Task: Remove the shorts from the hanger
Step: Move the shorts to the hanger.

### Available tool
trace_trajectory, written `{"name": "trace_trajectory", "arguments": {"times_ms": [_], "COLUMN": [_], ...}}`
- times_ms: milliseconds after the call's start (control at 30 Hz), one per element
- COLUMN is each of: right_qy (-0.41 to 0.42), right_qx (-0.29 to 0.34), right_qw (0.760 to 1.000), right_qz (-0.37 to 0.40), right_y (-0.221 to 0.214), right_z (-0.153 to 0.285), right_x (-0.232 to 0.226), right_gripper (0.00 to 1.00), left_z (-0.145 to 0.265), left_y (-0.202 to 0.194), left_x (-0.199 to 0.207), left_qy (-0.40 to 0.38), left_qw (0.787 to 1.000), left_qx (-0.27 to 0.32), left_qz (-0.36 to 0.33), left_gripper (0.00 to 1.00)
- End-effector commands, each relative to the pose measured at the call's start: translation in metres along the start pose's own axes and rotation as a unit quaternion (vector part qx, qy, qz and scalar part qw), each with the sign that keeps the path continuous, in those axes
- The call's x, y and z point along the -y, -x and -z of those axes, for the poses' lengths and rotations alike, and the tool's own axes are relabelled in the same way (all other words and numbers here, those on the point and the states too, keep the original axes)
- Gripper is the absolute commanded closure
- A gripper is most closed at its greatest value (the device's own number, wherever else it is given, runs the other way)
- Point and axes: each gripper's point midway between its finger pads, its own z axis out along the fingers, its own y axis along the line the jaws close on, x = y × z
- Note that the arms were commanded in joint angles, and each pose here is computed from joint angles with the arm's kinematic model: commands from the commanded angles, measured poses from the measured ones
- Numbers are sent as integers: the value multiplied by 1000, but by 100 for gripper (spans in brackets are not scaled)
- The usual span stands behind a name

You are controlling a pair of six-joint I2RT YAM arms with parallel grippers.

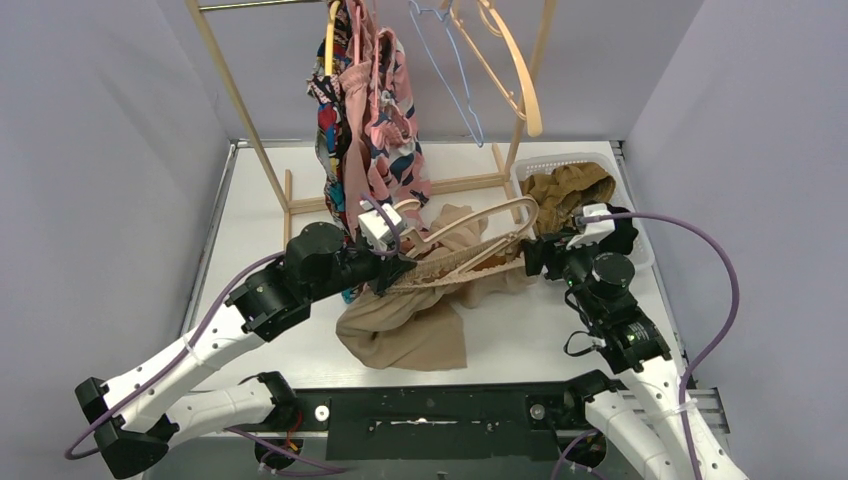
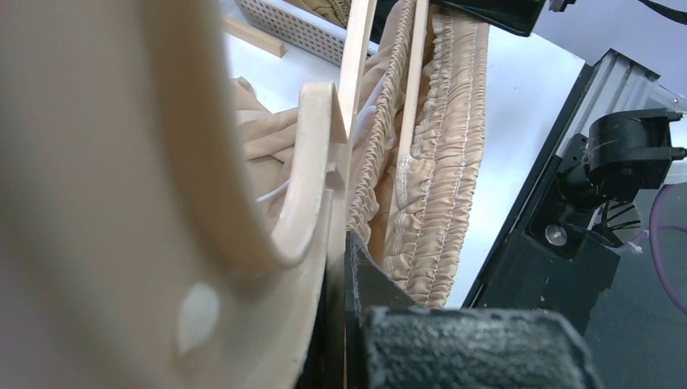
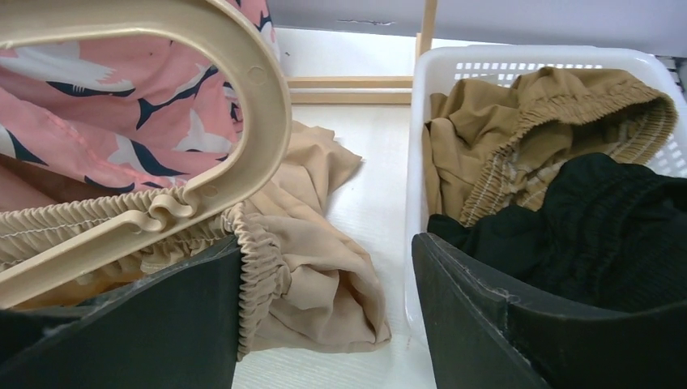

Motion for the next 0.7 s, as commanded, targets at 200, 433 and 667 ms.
{"name": "trace_trajectory", "arguments": {"times_ms": [200,433,667], "right_qy": [-151,-11,217], "right_qx": [84,105,26], "right_qw": [983,993,975], "right_qz": [-56,-61,-33], "right_y": [47,65,62], "right_z": [26,26,26], "right_x": [51,1,-80], "right_gripper": [22,12,17], "left_z": [5,9,9], "left_y": [10,11,16], "left_x": [-11,-14,-11], "left_qy": [32,42,34], "left_qw": [999,999,999], "left_qx": [10,10,15], "left_qz": [2,5,5], "left_gripper": [100,100,100]}}
